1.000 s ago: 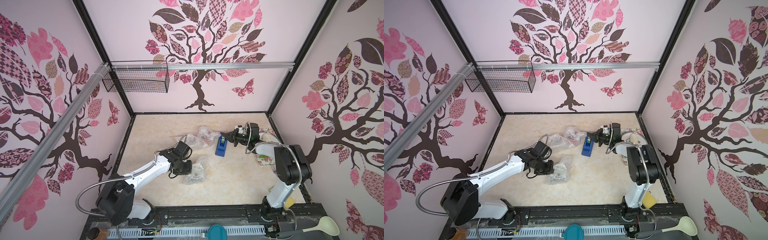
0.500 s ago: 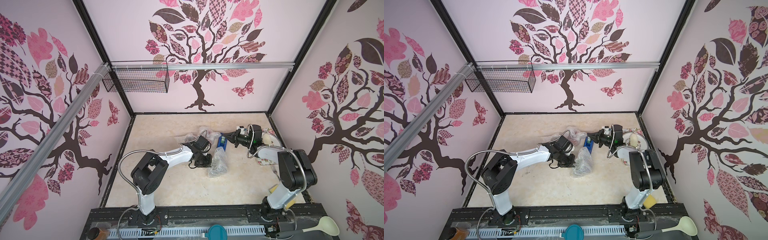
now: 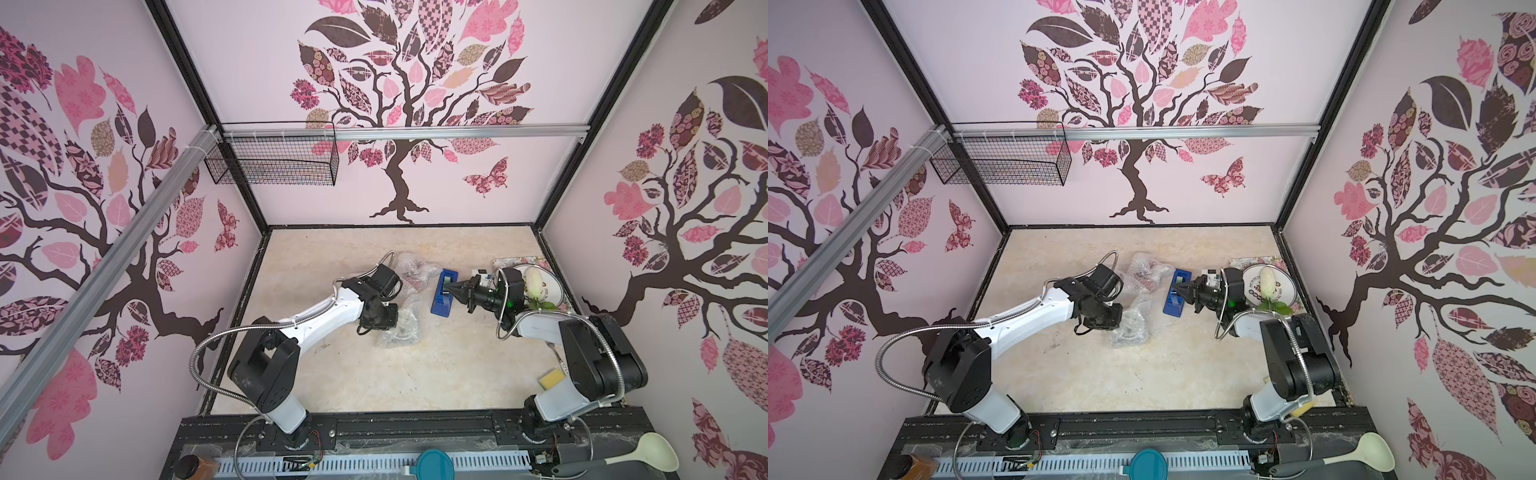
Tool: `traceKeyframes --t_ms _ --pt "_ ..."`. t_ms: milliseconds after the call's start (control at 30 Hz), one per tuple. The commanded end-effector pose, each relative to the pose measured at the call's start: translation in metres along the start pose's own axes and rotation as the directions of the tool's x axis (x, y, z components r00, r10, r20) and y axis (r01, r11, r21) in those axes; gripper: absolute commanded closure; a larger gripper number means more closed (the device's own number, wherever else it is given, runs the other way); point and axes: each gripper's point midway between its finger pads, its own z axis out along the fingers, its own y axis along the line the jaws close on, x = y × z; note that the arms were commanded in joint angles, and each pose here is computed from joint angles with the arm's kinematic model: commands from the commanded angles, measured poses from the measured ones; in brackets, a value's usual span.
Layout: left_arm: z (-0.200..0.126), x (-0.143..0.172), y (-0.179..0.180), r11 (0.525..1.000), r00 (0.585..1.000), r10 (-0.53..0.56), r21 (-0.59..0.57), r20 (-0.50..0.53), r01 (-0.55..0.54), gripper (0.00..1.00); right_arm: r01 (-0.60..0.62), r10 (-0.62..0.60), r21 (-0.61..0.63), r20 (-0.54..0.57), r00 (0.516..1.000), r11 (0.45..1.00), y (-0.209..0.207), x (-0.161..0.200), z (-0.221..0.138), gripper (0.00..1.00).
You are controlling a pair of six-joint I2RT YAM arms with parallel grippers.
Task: Wrap mugs in bubble wrap
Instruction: Tear off the tape using the Tape Cutter.
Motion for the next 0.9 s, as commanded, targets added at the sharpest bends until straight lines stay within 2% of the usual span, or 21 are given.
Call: traceKeyframes --t_ms 0,300,600,867 --pt "-0.004 0.014 0.014 0.997 0.999 0.043 -0.057 -0.021 -0.044 1.0 -0.021 0.021 -0.061 -0.004 1.0 0.998 0.017 0.011 0.0 1.0" --pt "-0.005 0.017 0.017 0.997 0.998 0.054 -0.057 -0.022 -0.055 1.0 -0.099 0.099 -0.038 0.011 0.995 0.994 -0.014 0.03 -0.005 1.0" --pt "-0.005 0.017 0.016 0.997 0.998 0.064 -0.05 -0.016 -0.065 1.0 -0.109 0.109 0.019 -0.001 0.994 0.994 -0.048 0.044 -0.003 1.0" --pt "-0.006 0.021 0.019 0.996 0.997 0.071 -0.056 -0.015 -0.072 1.0 -0.136 0.137 0.125 -0.001 0.991 0.983 -0.102 0.051 -0.004 1.0"
